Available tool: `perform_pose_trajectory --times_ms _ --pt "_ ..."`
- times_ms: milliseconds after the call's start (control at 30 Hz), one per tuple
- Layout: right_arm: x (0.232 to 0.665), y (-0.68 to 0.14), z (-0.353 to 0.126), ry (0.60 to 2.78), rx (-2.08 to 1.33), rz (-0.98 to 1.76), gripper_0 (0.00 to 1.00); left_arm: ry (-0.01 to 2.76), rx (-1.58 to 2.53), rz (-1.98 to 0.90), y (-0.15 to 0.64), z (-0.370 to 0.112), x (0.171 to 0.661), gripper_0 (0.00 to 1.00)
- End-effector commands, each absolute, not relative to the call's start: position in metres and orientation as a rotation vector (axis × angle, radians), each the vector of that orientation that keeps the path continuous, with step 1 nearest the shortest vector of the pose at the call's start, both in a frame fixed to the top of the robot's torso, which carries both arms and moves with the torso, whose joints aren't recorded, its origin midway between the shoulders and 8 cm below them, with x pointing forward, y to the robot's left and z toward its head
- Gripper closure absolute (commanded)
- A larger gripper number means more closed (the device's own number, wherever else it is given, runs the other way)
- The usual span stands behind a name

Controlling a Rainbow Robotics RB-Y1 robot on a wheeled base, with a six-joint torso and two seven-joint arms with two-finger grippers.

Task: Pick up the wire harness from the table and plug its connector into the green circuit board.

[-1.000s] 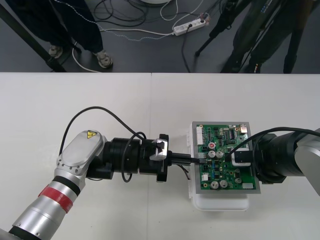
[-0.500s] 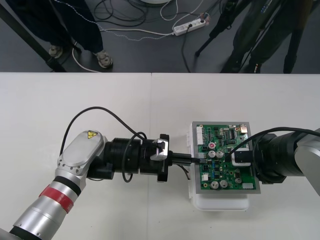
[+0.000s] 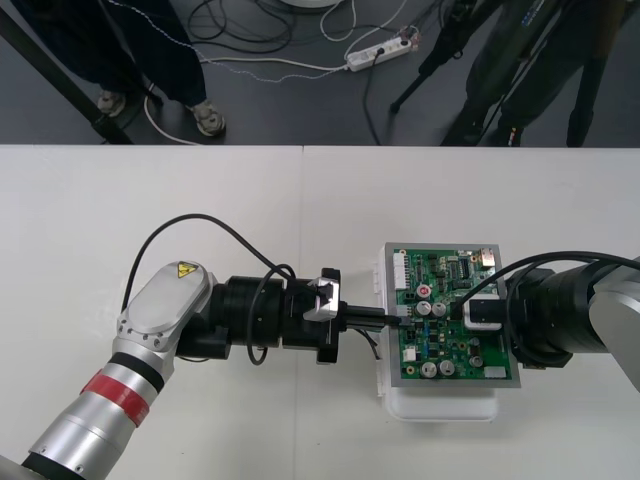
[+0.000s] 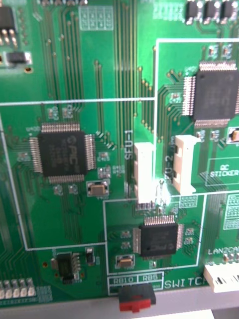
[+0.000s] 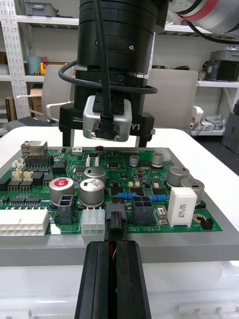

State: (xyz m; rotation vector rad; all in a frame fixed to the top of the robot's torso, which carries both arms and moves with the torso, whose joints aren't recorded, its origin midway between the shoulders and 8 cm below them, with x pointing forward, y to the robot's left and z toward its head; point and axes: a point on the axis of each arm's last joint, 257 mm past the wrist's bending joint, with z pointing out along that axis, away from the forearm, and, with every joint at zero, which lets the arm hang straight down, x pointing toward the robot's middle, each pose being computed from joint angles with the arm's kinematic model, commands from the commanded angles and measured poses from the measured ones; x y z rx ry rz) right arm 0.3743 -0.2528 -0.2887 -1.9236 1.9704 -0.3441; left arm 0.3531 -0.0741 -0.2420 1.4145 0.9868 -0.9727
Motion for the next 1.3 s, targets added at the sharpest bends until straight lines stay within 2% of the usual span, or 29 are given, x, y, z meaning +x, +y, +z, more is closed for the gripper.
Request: perform_pose_trajectory --times_ms 33,1300 --pt "0.3791 -0.2362 -0.2812 1.953 -1.897 -0.322 0.00 0.848 1.443 -0.891 -0.1083 -0.2192 0.3537 1.00" --pt "0.3784 -0.2312 -0.2805 1.944 -1.900 -0.302 0.00 0.845 1.437 -0.901 -0.1137 -0.2185 0.3505 1.00"
